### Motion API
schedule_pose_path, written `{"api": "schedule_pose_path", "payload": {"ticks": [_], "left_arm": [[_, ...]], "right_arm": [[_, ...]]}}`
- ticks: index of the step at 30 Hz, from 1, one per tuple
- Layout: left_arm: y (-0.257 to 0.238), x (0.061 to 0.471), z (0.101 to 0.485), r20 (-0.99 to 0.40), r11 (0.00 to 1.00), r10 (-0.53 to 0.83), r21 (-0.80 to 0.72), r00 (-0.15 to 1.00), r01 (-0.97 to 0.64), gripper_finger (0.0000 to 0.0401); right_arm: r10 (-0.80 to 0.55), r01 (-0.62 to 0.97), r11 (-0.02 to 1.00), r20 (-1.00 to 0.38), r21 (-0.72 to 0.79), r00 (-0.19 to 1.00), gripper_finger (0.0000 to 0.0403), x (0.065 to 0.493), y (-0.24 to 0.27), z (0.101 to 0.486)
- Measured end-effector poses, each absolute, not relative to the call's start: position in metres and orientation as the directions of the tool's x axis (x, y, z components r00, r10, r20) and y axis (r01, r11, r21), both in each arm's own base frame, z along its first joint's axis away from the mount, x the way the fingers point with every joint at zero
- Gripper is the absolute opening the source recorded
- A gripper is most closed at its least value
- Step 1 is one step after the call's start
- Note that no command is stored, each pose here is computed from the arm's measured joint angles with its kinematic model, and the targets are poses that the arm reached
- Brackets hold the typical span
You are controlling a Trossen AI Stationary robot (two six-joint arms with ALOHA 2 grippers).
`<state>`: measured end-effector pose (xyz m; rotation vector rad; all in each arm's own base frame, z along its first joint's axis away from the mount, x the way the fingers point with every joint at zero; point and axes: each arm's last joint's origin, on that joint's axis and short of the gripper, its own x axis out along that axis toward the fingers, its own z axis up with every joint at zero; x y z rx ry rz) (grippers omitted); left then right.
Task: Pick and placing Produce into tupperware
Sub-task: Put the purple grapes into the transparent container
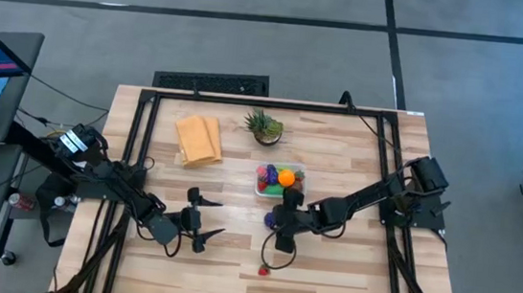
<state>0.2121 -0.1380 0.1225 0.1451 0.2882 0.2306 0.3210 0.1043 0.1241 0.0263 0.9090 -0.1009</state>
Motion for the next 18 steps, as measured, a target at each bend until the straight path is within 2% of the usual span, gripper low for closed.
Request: {"api": "schedule_pose_path", "payload": {"ticks": [5,13,18], "left_arm": [[-0.1380,0.2121,0.1225,-0.264,0.963,0.245,0.174,0.933,-0.204,0.0336],[-0.1379,0.2121,0.1225,-0.264,0.963,0.246,0.174,0.933,-0.205,0.0336],[-0.1379,0.2121,0.1225,-0.264,0.963,0.246,0.174,0.933,-0.205,0.0336]], "right_arm": [[-0.084,0.103,0.994,-0.787,-0.026,0.611,0.0240,0.3210,0.1041,0.1242],[-0.086,0.099,0.995,-0.785,-0.031,0.613,0.0184,0.3212,0.1044,0.1244],[-0.085,0.096,0.995,-0.785,-0.033,0.613,0.0191,0.3210,0.1047,0.1244]]}}
